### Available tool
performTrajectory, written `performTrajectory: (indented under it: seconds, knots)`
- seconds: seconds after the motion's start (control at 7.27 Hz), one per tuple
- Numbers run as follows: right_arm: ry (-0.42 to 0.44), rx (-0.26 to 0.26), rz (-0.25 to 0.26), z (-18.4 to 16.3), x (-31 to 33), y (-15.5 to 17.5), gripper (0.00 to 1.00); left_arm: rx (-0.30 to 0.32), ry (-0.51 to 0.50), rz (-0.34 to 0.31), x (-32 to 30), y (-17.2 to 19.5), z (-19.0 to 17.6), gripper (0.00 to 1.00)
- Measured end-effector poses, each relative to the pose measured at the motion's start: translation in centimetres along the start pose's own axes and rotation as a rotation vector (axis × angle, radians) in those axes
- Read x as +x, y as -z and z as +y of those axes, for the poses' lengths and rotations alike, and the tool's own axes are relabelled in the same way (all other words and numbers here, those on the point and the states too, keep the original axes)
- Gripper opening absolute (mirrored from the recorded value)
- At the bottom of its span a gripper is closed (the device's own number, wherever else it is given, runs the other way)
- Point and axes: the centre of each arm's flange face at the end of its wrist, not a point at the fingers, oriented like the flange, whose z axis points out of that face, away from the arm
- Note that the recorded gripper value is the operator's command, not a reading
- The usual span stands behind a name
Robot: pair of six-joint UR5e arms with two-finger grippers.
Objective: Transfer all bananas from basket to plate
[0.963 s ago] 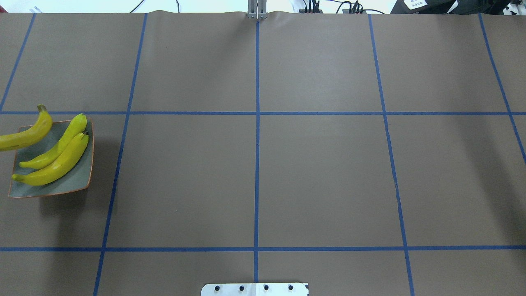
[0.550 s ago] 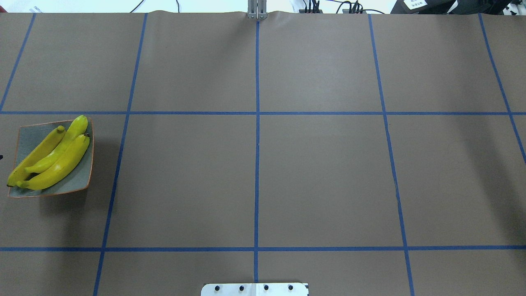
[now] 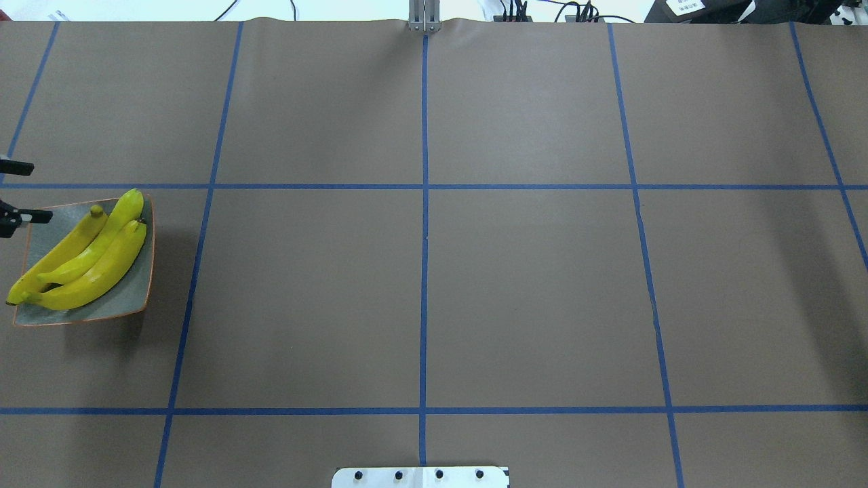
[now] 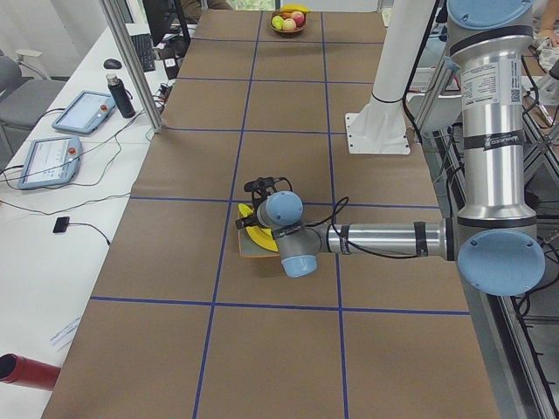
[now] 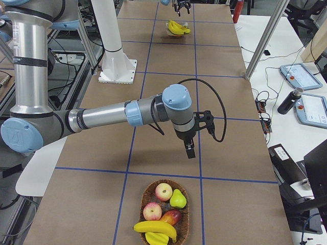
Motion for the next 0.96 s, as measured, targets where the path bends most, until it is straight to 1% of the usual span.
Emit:
performTrajectory:
  seconds: [0.14,0.28,0.41,0.55,0.69,0.83,0.96]
  knots:
    - [0.005,-0.021,0.003,1.9,2.0,-0.8,1.00,0.035,0.106,-0.004,-0.2,-0.7,-3.1,0.99]
    - [0.016,-0.057,0.004,4.0,4.7,-2.3,1.00,0.061,0.158,-0.018,-0.4,-1.3,-5.0,0.99]
    - [0.029,-0.102,0.006,5.9,7.7,-4.6,1.00,0.070,0.177,-0.025,-0.5,-1.8,-5.6,0.99]
    - [0.036,-0.137,0.025,7.5,10.7,-7.1,1.00,0.070,0.185,-0.027,-0.6,-2.2,-5.6,0.99]
    - [0.038,-0.153,0.058,8.9,13.4,-9.6,0.98,0.068,0.187,-0.028,-0.7,-2.3,-5.4,0.99]
    - [0.018,-0.159,0.092,9.6,15.8,-11.8,0.98,0.067,0.186,-0.028,-0.7,-2.4,-5.2,0.99]
    - [-0.023,-0.164,0.146,10.0,17.7,-13.2,0.98,0.066,0.184,-0.028,-0.7,-2.4,-5.1,0.99]
